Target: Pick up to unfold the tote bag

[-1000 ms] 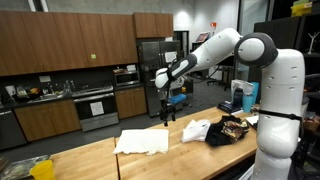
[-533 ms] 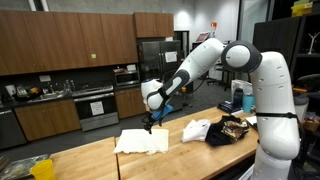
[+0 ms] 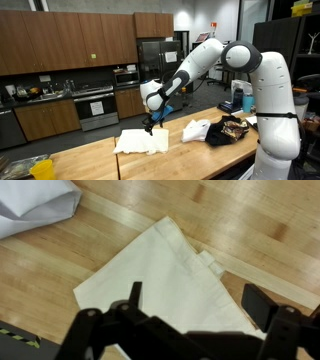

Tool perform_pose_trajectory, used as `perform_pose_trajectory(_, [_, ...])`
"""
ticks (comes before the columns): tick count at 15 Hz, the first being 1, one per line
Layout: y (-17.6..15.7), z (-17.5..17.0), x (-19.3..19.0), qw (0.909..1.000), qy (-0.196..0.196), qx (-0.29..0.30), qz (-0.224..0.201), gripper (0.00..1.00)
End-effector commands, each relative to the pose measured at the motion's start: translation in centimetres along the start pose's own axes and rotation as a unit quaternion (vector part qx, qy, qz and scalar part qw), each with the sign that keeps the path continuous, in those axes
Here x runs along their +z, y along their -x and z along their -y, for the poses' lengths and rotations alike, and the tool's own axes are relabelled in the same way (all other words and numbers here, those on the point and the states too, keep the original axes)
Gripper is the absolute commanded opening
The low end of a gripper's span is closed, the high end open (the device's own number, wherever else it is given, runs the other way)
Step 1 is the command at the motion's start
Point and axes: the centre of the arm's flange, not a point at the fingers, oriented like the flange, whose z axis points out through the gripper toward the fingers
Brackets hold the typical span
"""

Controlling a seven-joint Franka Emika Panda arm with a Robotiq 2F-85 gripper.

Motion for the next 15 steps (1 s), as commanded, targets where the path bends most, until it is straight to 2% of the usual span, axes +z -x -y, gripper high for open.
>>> perform_pose_trajectory(1, [-0.4, 0.4, 0.3, 1.0000, 0.004, 0.002, -0.007, 1.00])
perform_pose_trajectory(2, [-0.8, 0.7, 0.5, 0.9995, 0.019, 0.019, -0.014, 1.00])
perform_pose_trajectory(4, [-2.8, -0.1, 1.2, 0.9950, 0.054, 0.060, -0.059, 1.00])
perform_pose_trajectory(8, [-7.0, -1.9, 3.0, 0.9779, 0.104, 0.138, -0.118, 1.00])
perform_pose_trajectory(11, [-9.7, -2.7, 4.9, 0.9653, 0.138, 0.180, -0.130, 1.00])
perform_pose_trajectory(13, [-11.6, -2.4, 6.4, 0.9642, 0.152, 0.183, -0.116, 1.00])
perform_pose_trajectory(15, [-12.7, -1.7, 7.1, 0.9693, 0.147, 0.174, -0.094, 1.00])
